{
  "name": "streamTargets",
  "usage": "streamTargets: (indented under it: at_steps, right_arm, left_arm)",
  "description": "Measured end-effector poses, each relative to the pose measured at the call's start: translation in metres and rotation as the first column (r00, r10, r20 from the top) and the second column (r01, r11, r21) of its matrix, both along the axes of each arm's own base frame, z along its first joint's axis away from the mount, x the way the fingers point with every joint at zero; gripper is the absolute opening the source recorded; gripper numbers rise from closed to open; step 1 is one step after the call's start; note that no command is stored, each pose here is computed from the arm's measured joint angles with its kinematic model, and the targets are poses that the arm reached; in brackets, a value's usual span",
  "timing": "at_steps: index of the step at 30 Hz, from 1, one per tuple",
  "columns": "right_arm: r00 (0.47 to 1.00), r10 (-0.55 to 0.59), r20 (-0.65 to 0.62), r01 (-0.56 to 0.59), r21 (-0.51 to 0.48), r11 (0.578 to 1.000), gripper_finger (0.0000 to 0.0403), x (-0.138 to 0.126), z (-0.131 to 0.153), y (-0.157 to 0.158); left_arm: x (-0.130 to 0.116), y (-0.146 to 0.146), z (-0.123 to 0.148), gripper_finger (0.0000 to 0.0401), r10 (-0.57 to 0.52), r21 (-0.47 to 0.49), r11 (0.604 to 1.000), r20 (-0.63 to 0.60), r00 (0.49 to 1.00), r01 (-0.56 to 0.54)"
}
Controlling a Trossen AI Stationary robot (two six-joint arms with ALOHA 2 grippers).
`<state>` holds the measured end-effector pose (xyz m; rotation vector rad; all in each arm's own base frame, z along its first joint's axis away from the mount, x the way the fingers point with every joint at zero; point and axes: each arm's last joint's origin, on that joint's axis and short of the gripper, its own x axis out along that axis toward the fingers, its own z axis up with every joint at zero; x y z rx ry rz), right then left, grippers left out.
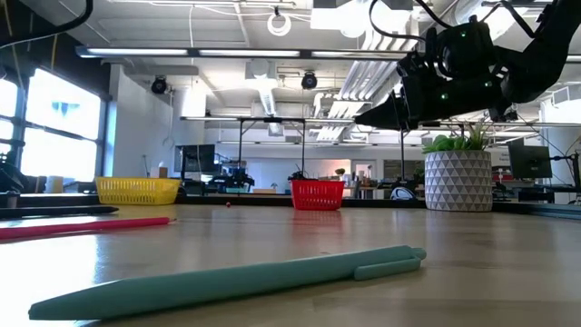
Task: Sort crayons/erasers/pens/pencils in bins
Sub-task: Put the top orange eraser into the blue bin, then put the red crayon into the yellow bin
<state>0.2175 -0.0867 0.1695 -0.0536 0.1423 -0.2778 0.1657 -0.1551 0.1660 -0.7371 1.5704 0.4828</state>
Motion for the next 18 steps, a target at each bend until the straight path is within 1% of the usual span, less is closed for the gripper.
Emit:
streamTargets:
  at_steps: [5,8,11,14,16,18]
  right_arm:
    - [1.000,0.000,0.004,0.000,-0.002,1.000,0.0000,0.000,0.000,0.000]
    - [1.000,0.000,0.005,0.000,-0.002,1.000,0.0000,0.000,0.000,0.000]
    - [1.000,0.000,0.004,0.000,-0.002,1.000,0.0000,0.000,0.000,0.000]
    - [1.000,0.000,0.003,0.000,-0.001,1.000,0.0000,0.000,0.000,0.000]
    - [1.000,0.000,0.002,0.000,0.000,1.000,0.0000,0.000,0.000,0.000]
    - [1.000,0.000,0.002,0.000,0.000,1.000,0.0000,0.000,0.000,0.000]
  left_arm:
    - [0.000,-0.001,0.000,0.0073,-0.011,-0.028,1.000,-0.019,1.000,0.010]
    - [-0.002,-0.002,0.002,0.0095,-0.019,-0.091,0.996,-0.066,0.998,0.013]
    - [-0.001,-0.003,0.009,0.0107,-0.037,-0.138,0.990,-0.098,0.994,0.023]
    - [0.002,-0.003,0.027,0.0107,-0.078,-0.163,0.984,-0.033,0.996,0.072]
    - [0.006,0.000,0.040,0.0100,-0.088,-0.171,0.981,0.020,0.996,0.090]
    - [0.007,0.008,0.054,0.0088,-0.074,-0.133,0.988,0.073,0.995,0.083]
